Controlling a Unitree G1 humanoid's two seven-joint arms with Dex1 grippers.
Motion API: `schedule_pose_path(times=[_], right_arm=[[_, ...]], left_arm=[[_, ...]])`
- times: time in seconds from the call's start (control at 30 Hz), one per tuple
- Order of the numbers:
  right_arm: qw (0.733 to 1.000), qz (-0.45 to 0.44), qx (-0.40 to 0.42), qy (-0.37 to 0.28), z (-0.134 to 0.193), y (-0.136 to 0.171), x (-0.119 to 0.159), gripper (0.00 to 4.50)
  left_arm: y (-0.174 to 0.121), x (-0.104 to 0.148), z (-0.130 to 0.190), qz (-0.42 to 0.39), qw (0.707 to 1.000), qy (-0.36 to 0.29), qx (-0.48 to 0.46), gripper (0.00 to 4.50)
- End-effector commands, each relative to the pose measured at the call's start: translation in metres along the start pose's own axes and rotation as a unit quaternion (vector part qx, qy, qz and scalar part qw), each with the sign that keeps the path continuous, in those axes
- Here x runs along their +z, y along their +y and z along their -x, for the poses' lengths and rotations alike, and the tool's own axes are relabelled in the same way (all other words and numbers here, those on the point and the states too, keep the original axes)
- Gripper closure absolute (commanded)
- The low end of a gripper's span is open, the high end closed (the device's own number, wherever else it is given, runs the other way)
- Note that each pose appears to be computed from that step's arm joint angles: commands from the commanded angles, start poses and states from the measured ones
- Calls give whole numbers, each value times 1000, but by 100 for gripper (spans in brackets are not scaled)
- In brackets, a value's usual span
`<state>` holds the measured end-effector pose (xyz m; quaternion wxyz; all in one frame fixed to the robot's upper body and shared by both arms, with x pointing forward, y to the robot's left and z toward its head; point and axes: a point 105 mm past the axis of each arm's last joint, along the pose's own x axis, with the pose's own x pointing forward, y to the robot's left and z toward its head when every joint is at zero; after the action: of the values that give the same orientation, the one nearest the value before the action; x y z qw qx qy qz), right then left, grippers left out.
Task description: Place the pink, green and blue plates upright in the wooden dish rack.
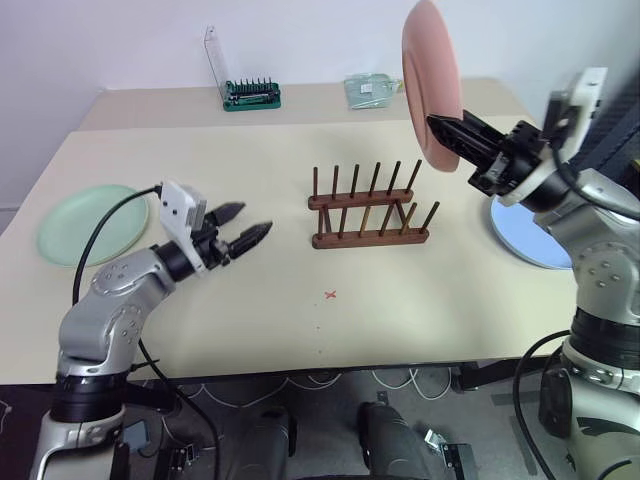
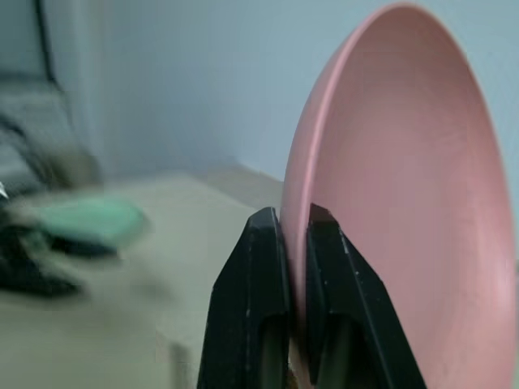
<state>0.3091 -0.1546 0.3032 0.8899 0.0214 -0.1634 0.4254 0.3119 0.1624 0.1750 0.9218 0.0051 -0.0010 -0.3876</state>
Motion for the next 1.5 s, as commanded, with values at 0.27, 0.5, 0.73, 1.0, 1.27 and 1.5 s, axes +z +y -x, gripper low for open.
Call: schedule_pose_path(times=[0.27, 0.5, 0.73, 1.0, 1.27, 1.5], right_arm=[[993, -114, -37, -17, 7, -15, -11, 450], [990, -130, -55, -12, 8, -31, -19, 450], [978, -187, -85, -22, 9, -45, -26, 450], [955, -250, -158, -14, 17, -68, -46, 450], [962, -220, -164, -14, 20, -67, -43, 200], [984, -62, -167, 1, 23, -70, -14, 153]], left_arm=[[-40, -19, 10, 5, 995, 43, -95, 103], [-49, -22, 5, 13, 994, 38, -98, 103], [-53, -23, 3, 18, 994, 37, -101, 103], [-54, -24, 0, 18, 994, 38, -103, 103], [-51, -26, -1, 17, 994, 40, -96, 97], [-21, -21, 7, 36, 999, 20, -26, 97]])
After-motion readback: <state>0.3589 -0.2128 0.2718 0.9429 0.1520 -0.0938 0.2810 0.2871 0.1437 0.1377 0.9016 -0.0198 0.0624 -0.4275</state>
